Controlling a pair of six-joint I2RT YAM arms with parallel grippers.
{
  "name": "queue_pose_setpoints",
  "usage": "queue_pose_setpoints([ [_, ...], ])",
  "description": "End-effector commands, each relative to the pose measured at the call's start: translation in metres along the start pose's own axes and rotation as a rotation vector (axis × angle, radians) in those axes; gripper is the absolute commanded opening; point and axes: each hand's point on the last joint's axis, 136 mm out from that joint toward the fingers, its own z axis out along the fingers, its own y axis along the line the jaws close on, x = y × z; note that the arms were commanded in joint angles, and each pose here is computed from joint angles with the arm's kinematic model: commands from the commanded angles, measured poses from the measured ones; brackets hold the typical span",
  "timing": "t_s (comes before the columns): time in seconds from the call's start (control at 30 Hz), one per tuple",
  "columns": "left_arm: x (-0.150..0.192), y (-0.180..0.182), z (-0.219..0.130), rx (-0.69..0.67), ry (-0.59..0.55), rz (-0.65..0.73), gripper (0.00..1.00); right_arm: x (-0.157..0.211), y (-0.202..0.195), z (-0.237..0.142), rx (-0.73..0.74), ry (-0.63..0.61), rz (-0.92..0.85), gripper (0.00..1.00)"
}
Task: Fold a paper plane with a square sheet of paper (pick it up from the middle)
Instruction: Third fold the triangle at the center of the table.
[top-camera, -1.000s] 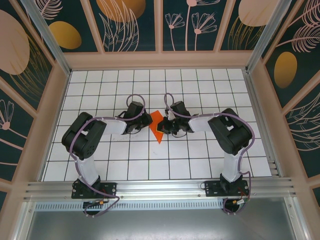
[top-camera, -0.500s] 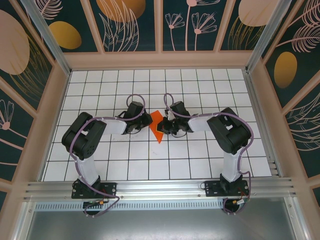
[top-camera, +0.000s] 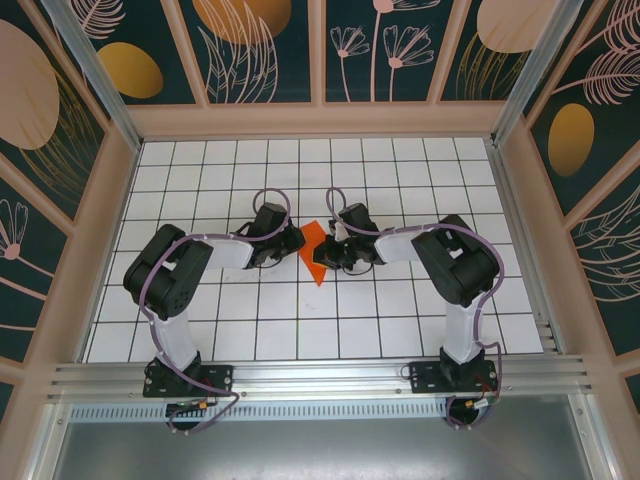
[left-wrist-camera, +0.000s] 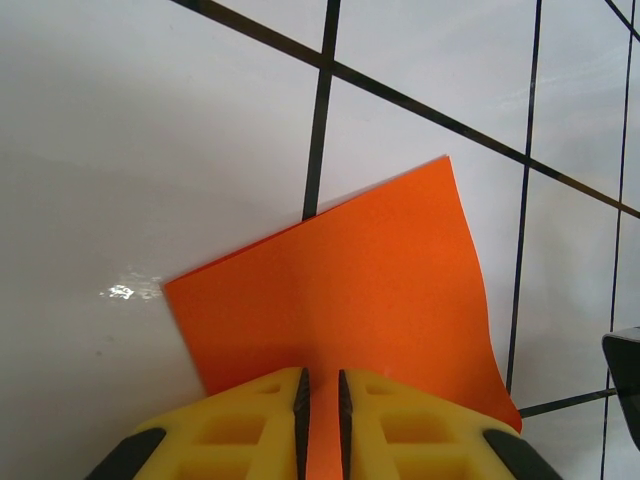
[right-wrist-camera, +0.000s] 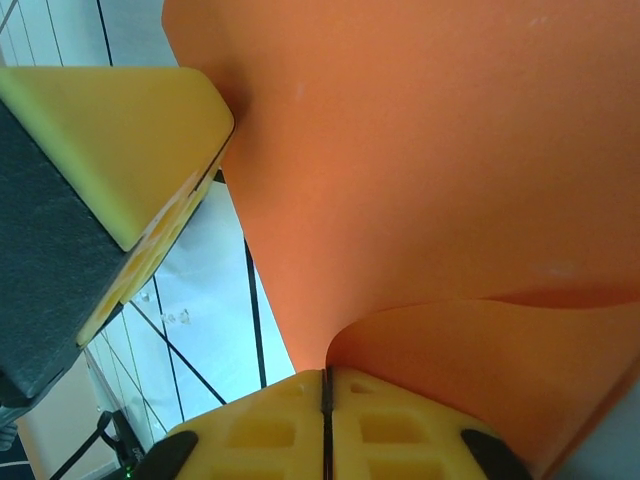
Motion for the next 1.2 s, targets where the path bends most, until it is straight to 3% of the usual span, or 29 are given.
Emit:
queue_pose_setpoints([
  [0.0,-0.005,-0.01,-0.011,0.002,-0.001,0.008,0.21,0.001,-0.005,0.005,0.028,0.007,-0.01,0.16],
  [0.33,-0.016,-0.012,-0.028,-0.012,-0.049,-0.025,0.26,0.003,-0.01,0.006,0.039,0.013,0.001,0.3],
  [0.57,-0.013,-0.017,-0.031,0.025,-0.038,-0.038,0.26,0.004,-0.01,0.005,0.04,0.009,-0.001,0.33],
  [0.63,-0.01,-0.019,-0.031,0.045,-0.027,-0.038,0.24,0.004,-0.012,0.004,0.044,0.01,0.001,0.31],
  [0.87,0.002,-0.029,-0.031,0.12,0.022,-0.032,0.13,0.006,-0.016,0.006,0.06,0.017,0.003,0.04],
  [1.07,0.019,-0.032,-0.029,0.158,0.079,-0.037,0.0,0.007,-0.021,0.007,0.081,0.028,0.01,0.0],
  [1.17,0.027,-0.031,-0.028,0.172,0.103,-0.048,0.0,0.008,-0.023,0.008,0.088,0.033,0.015,0.0],
])
